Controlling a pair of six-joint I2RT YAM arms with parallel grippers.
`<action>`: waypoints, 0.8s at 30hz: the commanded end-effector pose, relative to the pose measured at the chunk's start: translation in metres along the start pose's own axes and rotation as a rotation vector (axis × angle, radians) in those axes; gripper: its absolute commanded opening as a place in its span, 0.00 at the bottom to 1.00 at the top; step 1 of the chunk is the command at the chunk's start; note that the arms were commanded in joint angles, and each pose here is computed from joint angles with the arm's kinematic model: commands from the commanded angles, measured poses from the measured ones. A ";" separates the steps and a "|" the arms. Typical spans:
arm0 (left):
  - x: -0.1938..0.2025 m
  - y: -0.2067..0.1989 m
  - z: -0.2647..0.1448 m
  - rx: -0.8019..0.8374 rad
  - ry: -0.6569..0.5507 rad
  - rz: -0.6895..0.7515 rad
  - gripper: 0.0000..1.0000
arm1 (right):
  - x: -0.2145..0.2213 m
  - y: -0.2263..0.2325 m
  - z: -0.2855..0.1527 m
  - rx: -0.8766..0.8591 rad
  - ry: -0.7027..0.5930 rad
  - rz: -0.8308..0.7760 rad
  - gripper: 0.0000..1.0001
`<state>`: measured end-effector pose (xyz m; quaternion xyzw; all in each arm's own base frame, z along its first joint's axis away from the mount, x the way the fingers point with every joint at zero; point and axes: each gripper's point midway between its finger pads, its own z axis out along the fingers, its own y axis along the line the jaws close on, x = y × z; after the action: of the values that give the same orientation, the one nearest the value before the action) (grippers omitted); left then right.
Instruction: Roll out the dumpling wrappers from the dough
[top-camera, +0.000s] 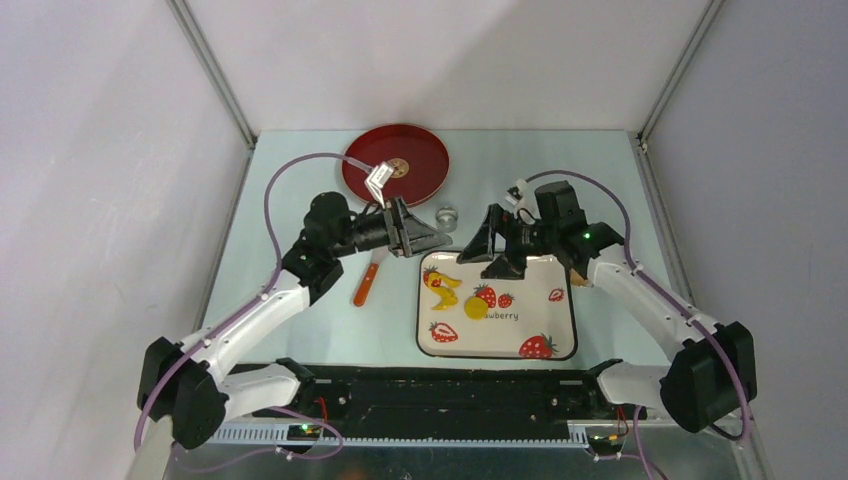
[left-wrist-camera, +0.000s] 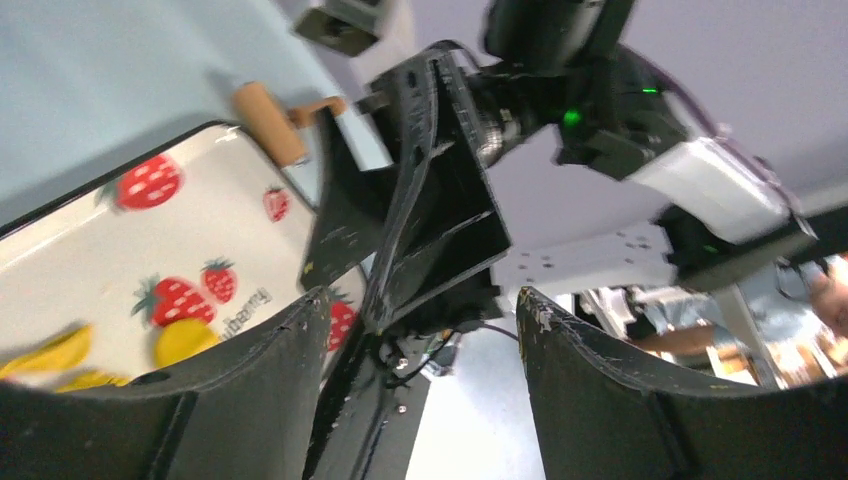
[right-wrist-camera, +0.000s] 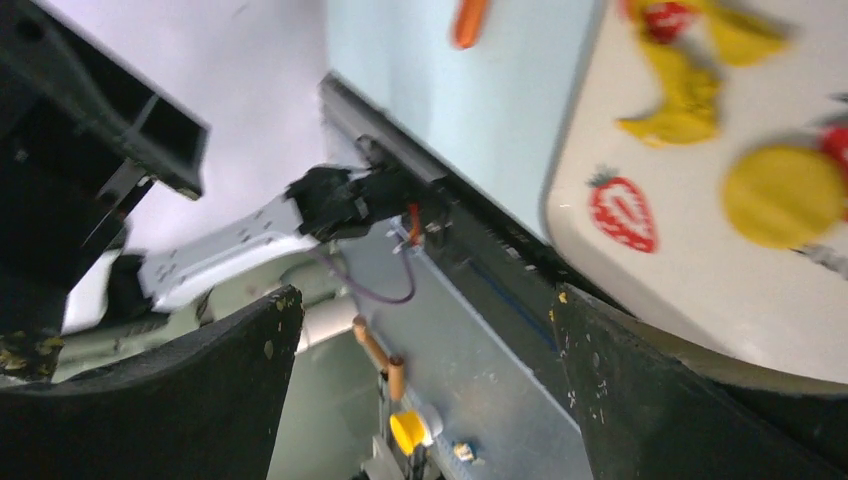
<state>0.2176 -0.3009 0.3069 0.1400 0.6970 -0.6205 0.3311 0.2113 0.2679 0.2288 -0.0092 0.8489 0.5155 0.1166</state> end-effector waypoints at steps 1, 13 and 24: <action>0.014 0.057 -0.006 -0.253 0.002 -0.016 0.72 | -0.003 -0.075 -0.018 0.294 -0.044 0.066 0.99; 0.065 0.187 -0.106 -1.036 0.209 -0.023 0.72 | 0.001 -0.184 -0.125 0.519 -0.253 0.294 0.99; 0.078 0.249 -0.178 -1.294 0.374 -0.118 0.67 | -0.004 -0.183 -0.119 0.489 -0.249 0.318 0.99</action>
<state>0.2552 -0.1236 0.0689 -0.0487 0.9721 -0.1187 0.1966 0.2170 0.0726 0.1198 0.2323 0.9160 0.2976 0.1354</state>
